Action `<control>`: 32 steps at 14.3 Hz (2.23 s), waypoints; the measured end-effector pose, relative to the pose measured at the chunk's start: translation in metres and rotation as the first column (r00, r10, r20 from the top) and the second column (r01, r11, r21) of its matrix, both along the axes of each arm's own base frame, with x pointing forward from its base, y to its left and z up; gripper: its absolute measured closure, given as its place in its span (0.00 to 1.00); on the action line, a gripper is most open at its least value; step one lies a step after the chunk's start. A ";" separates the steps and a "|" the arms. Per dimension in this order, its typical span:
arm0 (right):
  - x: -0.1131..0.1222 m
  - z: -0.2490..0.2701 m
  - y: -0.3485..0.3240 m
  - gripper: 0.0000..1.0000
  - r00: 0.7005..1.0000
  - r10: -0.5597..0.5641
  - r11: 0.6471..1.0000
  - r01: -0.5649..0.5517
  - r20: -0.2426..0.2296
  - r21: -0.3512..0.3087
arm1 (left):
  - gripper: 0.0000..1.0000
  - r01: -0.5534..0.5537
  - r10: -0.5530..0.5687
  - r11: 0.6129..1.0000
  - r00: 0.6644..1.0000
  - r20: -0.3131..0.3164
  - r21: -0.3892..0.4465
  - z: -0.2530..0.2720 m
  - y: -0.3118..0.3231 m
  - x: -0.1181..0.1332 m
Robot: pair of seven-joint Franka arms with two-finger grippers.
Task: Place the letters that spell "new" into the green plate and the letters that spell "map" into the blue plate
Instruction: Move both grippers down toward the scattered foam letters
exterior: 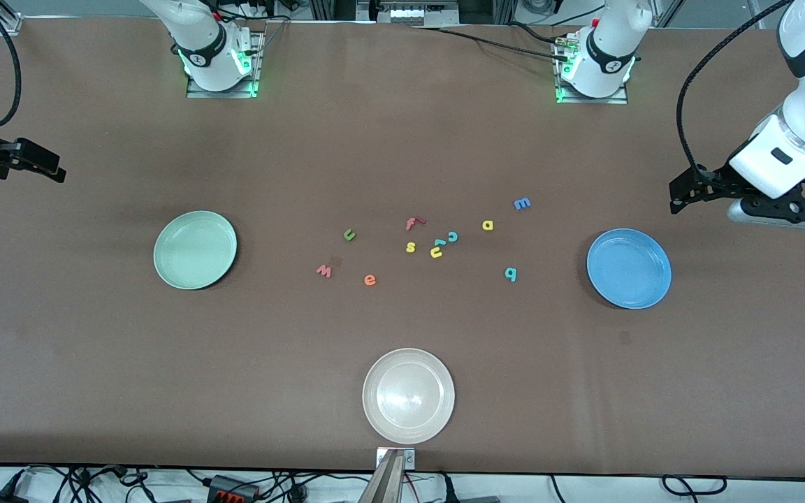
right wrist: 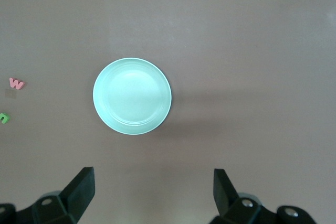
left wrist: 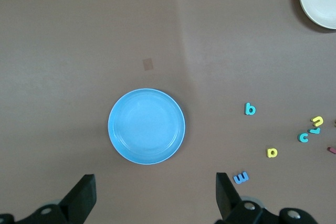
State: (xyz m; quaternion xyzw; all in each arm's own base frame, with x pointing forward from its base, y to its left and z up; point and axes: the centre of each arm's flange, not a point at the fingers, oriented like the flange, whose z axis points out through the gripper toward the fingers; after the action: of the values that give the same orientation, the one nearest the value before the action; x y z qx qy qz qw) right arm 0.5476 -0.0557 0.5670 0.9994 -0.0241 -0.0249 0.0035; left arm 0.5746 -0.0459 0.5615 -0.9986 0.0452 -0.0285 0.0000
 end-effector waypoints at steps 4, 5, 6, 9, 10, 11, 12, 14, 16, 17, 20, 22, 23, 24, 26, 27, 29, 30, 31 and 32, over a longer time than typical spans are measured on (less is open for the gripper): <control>0.000 0.000 0.000 0.00 1.000 0.000 1.000 0.000 0.000 0.000 | 0.00 0.000 0.000 1.000 1.000 0.000 0.000 0.000 0.000 0.000; 0.000 0.000 0.000 0.00 1.000 0.000 1.000 0.000 0.000 0.000 | 0.00 0.000 0.000 1.000 1.000 0.000 0.000 0.000 0.000 0.000; 0.000 -0.001 0.000 0.00 1.000 0.000 1.000 0.000 -0.001 0.000 | 0.00 0.000 0.000 1.000 1.000 0.000 0.000 0.000 0.000 0.000; -0.001 -0.002 0.001 0.00 1.000 0.002 1.000 -0.002 -0.010 0.001 | 0.00 0.000 0.000 1.000 1.000 0.000 0.000 0.000 0.000 0.000; -0.002 -0.003 0.002 0.00 1.000 0.003 1.000 -0.003 -0.022 0.002 | 0.00 0.001 -0.001 1.000 1.000 0.000 0.000 0.000 0.000 0.000; -0.003 -0.003 0.002 0.00 1.000 0.004 1.000 -0.004 -0.028 0.003 | 0.00 0.000 0.000 1.000 1.000 0.000 0.000 0.000 0.000 0.000; -0.003 -0.003 0.004 0.00 1.000 0.006 1.000 -0.006 -0.029 0.003 | 0.00 0.000 0.000 1.000 1.000 0.000 0.000 0.000 0.000 0.000; -0.003 -0.003 0.008 0.00 0.999 0.015 1.000 -0.014 -0.030 0.003 | 0.00 0.000 0.000 1.000 1.000 0.000 0.000 0.000 0.000 0.000; -0.003 -0.004 0.013 0.00 0.999 0.023 1.000 -0.023 -0.033 0.004 | 0.00 0.001 -0.001 1.000 1.000 0.000 0.000 0.000 0.000 0.000; -0.002 -0.008 0.019 0.00 0.998 0.037 0.999 -0.037 -0.042 0.010 | 0.00 0.001 -0.001 1.000 1.000 0.000 0.000 0.000 0.000 0.000; 0.015 -0.050 0.088 0.00 0.984 0.155 0.988 -0.154 -0.087 0.022 | 0.00 0.001 -0.001 1.000 1.000 0.000 0.000 0.000 -0.001 0.000; 0.030 -0.091 0.158 0.00 0.968 0.239 0.971 -0.238 -0.082 0.015 | 0.00 0.002 -0.002 1.000 1.000 -0.002 0.000 -0.001 -0.001 0.000; 0.035 -0.112 0.187 0.00 0.966 0.246 0.969 -0.246 -0.081 0.008 | 0.00 0.002 -0.002 1.000 1.000 -0.013 0.001 -0.006 -0.001 0.002; 0.038 -0.131 0.210 0.00 0.967 0.243 0.970 -0.244 -0.080 0.001 | 0.00 0.002 -0.002 1.000 0.999 -0.037 0.002 -0.016 -0.001 0.004; 0.041 -0.167 0.245 0.00 0.961 0.264 0.964 -0.266 -0.086 -0.008 | 0.00 0.010 -0.009 1.000 0.993 -0.114 0.006 -0.049 -0.005 0.012; 0.042 -0.184 0.259 0.00 0.954 0.283 0.958 -0.285 -0.095 -0.011 | 0.00 0.022 -0.020 1.000 0.988 -0.150 0.007 -0.067 -0.012 0.015; 0.043 -0.221 0.285 0.00 0.927 0.356 0.933 -0.360 -0.118 -0.010 | 0.00 0.067 -0.063 0.998 0.973 -0.223 0.009 -0.102 -0.039 0.018; 0.043 -0.238 0.299 0.00 0.901 0.415 0.908 -0.419 -0.123 -0.005 | 0.00 0.094 -0.089 0.995 0.964 -0.250 0.010 -0.118 -0.056 0.018; 0.044 -0.253 0.311 0.00 0.869 0.479 0.876 -0.483 -0.120 0.002 | 0.00 0.124 -0.116 0.992 0.956 -0.269 0.010 -0.131 -0.074 0.017; 0.045 -0.266 0.322 0.00 0.829 0.547 0.835 -0.550 -0.115 0.010 | 0.00 0.151 -0.143 0.988 0.951 -0.275 0.010 -0.145 -0.092 0.018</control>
State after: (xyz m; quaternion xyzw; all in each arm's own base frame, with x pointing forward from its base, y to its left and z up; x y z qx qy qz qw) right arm 0.5923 0.2664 0.3006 0.9610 0.2637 -0.0793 0.0238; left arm 0.5924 -0.1383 0.4169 -0.9866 0.1194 0.1106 0.0069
